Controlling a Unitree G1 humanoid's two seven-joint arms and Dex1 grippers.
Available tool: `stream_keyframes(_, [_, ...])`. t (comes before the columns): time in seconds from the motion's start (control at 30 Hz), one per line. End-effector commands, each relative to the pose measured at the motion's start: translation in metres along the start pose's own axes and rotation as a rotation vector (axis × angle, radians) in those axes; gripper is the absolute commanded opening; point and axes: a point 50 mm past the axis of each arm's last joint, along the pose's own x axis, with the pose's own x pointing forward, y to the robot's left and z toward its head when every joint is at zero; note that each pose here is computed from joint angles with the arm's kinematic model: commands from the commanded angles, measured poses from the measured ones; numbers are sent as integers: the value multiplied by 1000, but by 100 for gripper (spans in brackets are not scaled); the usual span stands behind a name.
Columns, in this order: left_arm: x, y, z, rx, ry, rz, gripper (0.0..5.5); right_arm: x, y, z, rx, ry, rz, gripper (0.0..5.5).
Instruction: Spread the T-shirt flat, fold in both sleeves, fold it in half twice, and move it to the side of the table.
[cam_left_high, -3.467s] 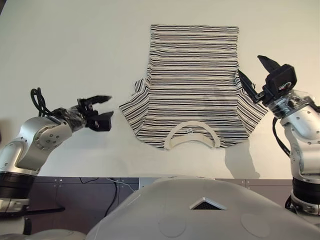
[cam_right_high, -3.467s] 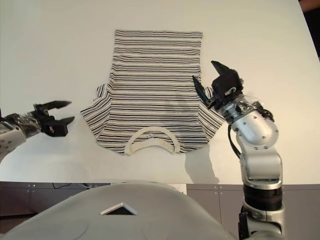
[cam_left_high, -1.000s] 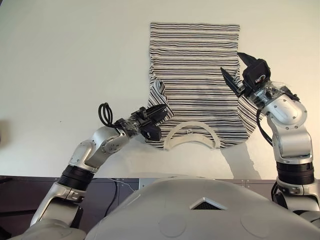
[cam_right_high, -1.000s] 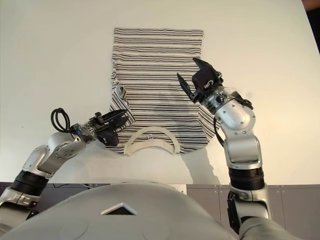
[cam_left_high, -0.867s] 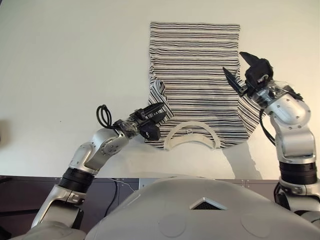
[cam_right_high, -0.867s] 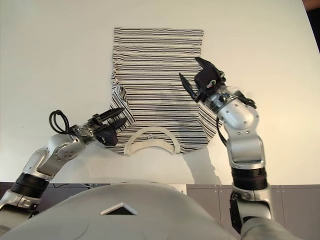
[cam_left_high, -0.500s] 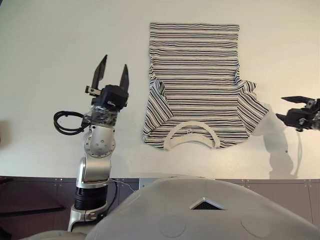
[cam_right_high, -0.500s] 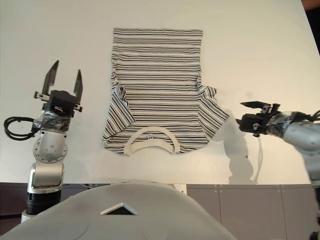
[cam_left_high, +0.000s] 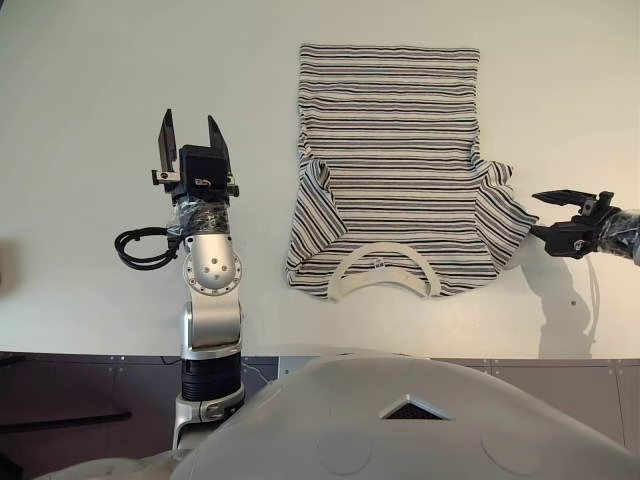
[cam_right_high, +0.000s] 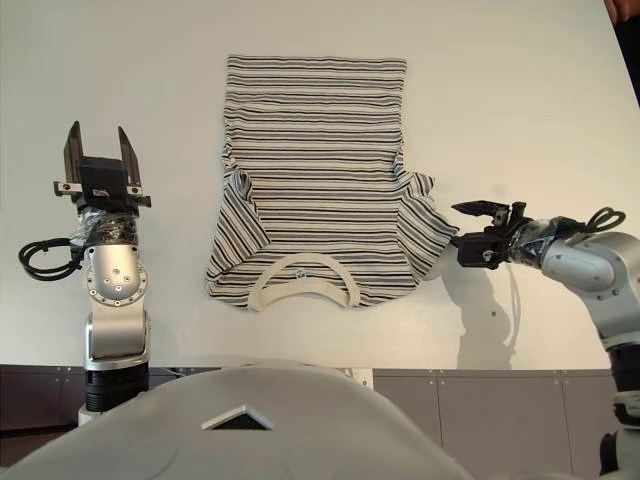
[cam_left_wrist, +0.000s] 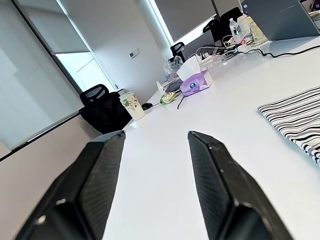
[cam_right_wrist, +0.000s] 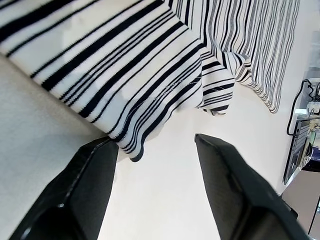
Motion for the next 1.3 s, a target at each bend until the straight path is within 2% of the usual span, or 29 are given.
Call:
stream_keyframes(0.03, [-4,0,-5,14,19,3,234,4,24,0,17,-4,84,247])
stream_keyframes(0.3, [-6,-8,-6,0,29,-11,234,14,28,-12,-34,80,68,98])
stream_keyframes(0.47, [-11,-12,-6,-9,37,-17,234,14,28,-7,-47,51,60,15])
stream_keyframes(0.73, [-13,-13,-6,-21,42,-6,234,9,7,-1,-47,14,-12,15])
stream_keyframes(0.87, [-13,-11,-11,-3,49,-10,234,5,-13,13,59,-94,-79,15])
stream_keyframes(1.0, [-15,-11,-18,13,65,-14,234,1,-29,24,76,-169,-103,15])
stream_keyframes(1.13, [-15,-21,-15,57,15,-68,234,8,-40,44,98,-272,-106,15])
stream_keyframes(1.3, [-16,-22,-19,50,26,-80,234,22,-52,65,123,-357,-135,15])
